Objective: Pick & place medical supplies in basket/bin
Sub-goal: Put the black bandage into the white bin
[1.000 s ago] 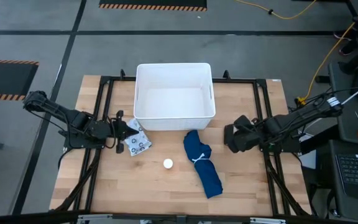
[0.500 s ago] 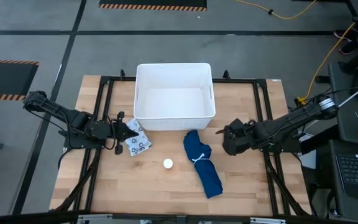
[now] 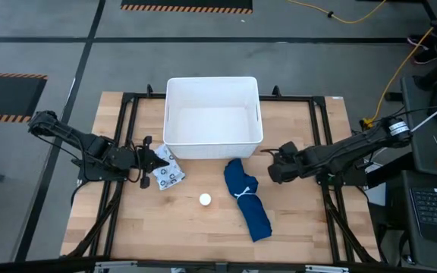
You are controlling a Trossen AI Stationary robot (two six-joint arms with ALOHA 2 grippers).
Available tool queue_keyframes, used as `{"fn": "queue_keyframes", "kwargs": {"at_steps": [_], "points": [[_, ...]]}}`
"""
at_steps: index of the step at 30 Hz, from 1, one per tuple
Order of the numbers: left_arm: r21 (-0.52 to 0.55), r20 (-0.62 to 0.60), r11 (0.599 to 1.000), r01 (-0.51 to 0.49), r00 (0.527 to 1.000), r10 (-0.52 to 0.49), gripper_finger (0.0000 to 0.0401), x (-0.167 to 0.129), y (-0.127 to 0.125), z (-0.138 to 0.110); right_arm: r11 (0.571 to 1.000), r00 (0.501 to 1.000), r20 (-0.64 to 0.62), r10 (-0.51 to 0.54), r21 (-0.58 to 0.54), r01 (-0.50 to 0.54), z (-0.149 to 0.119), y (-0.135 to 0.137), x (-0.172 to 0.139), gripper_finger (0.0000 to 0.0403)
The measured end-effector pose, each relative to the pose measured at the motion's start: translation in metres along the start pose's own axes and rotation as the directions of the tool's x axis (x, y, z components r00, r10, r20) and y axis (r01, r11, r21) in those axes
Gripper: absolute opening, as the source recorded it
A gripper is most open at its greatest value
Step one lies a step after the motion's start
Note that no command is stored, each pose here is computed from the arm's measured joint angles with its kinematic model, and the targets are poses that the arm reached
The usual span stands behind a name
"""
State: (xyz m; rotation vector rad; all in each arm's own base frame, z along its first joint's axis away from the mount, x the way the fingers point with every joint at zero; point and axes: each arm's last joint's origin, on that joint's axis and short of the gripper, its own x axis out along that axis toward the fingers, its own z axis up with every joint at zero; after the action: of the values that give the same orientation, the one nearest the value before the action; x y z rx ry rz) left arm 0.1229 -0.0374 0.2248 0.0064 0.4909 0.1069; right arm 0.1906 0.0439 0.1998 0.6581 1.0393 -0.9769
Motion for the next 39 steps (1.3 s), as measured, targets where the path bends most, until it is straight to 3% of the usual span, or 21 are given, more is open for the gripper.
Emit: {"fn": "queue_keyframes", "kwargs": {"at_steps": [22,39], "points": [[0.001,0.000,1.000,-0.001,1.000,0.001,0.0005,0.000,0.000,0.000,0.980,0.988,0.045,0.145,0.132,-0.150,-0.022,-0.018,0.068,0.0280],[0.000,0.001,1.000,-0.007,1.000,0.007,0.0007,0.000,0.000,0.000,0.977,0.987,0.058,0.150,0.141,-0.157,-0.024,-0.021,0.074,0.0280]]}}
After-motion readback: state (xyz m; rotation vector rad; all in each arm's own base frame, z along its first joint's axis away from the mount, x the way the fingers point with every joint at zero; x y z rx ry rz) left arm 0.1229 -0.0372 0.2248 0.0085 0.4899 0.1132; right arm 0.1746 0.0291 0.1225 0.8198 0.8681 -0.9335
